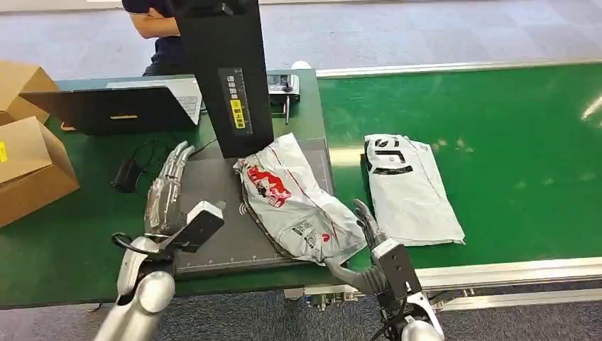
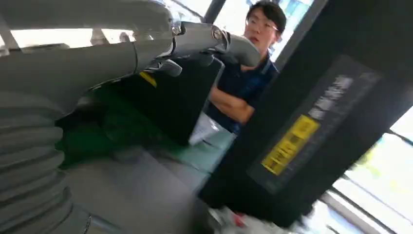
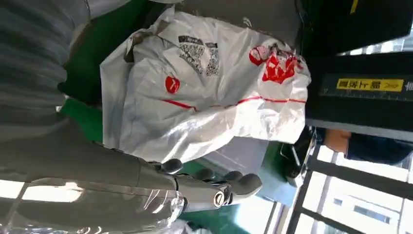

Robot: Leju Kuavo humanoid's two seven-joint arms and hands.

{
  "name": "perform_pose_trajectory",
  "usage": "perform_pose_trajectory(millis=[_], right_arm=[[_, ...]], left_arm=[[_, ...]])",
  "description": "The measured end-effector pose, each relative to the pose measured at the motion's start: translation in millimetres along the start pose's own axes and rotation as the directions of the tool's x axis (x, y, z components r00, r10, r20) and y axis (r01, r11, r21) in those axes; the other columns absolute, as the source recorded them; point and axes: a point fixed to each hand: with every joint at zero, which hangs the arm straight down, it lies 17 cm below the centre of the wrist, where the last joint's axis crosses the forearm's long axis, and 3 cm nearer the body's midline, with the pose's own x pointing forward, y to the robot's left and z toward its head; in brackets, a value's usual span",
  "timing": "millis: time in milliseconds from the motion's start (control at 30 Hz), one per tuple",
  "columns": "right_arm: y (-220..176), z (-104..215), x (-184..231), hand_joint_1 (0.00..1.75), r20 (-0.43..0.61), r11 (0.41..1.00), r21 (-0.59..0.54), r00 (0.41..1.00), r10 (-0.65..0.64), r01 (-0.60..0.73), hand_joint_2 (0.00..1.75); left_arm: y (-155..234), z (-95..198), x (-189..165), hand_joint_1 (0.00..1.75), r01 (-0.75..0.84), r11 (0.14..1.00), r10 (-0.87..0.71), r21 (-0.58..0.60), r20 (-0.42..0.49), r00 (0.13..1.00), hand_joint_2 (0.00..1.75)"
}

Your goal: Moved the parcel from conveyor to table for the left to box.

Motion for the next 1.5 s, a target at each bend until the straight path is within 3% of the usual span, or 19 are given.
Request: perform_pose_trajectory(millis=[233,300,400,567,733,867,1100,1367,1500], right_arm=[[-21,2,-1,0.00,0.017,0.997,-0.074,1.000,0.007,-0.006,1.75],[-21,2,0,0.00,0.025,0.998,-0.068,1.000,0.007,-0.005,1.75],[-16,1,1,0.00,0.035,0.999,-0.050,0.999,0.007,-0.006,1.75],[-9,-5,2,0.00,0.044,1.000,-0.027,0.999,0.002,-0.001,1.75],[4,-16,7,0.00,0.059,0.999,0.018,0.998,-0.036,0.035,1.75],[9,-20,7,0.00,0.063,0.998,0.024,0.997,-0.052,0.050,1.75],[10,-23,6,0.00,0.063,0.998,0.019,0.996,-0.059,0.058,1.75],[12,-22,5,0.00,0.061,0.998,0.023,0.996,-0.058,0.057,1.75],[13,-21,4,0.00,0.059,0.999,0.020,0.997,-0.048,0.047,1.75]], left_arm=[[3,-14,-86,0.00,0.353,0.916,-0.371,-0.190,-0.064,0.927,1.75],[-3,-23,-102,0.00,0.483,0.826,-0.499,-0.292,0.019,0.866,1.75],[-23,-27,-122,0.00,0.569,0.698,-0.543,-0.435,0.197,0.817,1.75],[-34,-40,-137,0.00,0.709,0.554,-0.611,-0.437,0.365,0.703,1.75],[-27,-49,-99,0.00,0.767,0.591,-0.573,-0.249,0.540,0.617,1.75],[-32,-49,-57,0.00,0.717,0.683,-0.520,-0.139,0.598,0.610,1.75],[-47,-61,53,0.00,0.604,0.796,-0.484,0.042,0.645,0.592,1.75],[-48,-72,89,0.00,0.562,0.827,-0.439,0.026,0.653,0.617,1.75],[-54,-93,80,0.00,0.577,0.812,-0.410,-0.090,0.615,0.673,1.75]])
